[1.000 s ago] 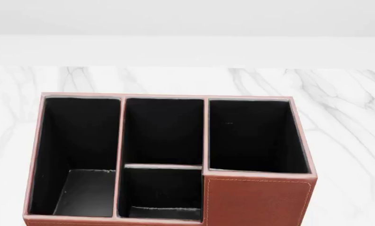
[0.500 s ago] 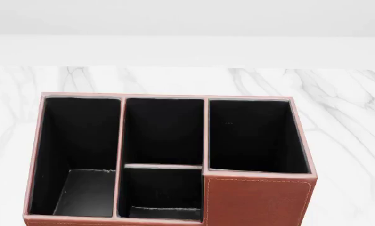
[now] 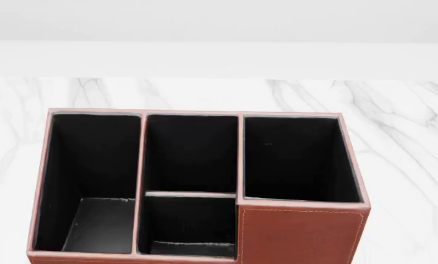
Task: Pick up the yellow and white mug and place it to the right of the caddy.
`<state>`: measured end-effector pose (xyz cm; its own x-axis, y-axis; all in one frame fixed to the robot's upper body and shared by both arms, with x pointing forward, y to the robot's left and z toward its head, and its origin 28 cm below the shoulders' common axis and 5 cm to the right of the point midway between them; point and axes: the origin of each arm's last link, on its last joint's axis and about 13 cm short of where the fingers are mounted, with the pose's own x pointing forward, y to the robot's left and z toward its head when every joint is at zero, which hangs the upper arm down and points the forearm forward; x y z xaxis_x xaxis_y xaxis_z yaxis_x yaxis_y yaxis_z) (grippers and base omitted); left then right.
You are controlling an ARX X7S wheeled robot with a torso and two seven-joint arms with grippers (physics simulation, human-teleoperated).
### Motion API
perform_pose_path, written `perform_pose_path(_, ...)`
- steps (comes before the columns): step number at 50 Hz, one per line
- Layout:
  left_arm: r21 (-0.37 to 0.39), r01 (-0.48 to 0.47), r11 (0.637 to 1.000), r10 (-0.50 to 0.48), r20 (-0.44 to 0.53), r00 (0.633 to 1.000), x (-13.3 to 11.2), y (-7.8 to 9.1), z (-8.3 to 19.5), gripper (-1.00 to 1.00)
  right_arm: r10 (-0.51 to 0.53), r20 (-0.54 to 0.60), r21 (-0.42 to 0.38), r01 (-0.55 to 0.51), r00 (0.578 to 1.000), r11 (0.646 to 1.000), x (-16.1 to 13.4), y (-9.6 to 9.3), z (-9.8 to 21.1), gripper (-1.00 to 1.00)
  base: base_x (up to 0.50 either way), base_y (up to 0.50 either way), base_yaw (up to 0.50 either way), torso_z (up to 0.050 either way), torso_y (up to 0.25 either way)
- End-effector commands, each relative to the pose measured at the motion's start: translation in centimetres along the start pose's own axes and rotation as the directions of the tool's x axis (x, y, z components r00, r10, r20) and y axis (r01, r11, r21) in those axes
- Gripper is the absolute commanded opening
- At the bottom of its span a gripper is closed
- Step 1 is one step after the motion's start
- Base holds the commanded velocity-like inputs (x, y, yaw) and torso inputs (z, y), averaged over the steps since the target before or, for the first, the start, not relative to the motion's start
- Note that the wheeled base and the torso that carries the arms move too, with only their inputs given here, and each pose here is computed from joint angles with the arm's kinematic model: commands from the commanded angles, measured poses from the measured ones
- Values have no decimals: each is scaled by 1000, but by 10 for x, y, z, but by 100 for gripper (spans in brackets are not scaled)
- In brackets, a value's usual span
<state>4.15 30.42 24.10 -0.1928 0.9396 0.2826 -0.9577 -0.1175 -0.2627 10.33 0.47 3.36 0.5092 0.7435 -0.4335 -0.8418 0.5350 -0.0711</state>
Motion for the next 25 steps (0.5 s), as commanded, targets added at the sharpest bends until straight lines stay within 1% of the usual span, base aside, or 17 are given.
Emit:
perform_pose_path(1,0,1,1000,-1,1,1000,0,0,0,100,28,-10,28,-28,1000,999,4,-2,-3,100,0,0,0,0,0)
perform_pose_path(7,2,5,1000,-5,3,1000,-2,-2,0,100,24,-27,78,-22,999,997,7,-6,-9,100,0,0,0,0,0)
perform_pose_path(17,2,7,1000,-7,2,1000,-3,-2,0,100,21,-52,85,-17,998,996,12,-8,-15,100,0,0,0,0,0)
perform_pose_path(25,2,9,1000,-9,4,1000,-3,-2,0,100,26,-73,75,-20,997,997,16,-7,-20,100,0,0,0,0,0)
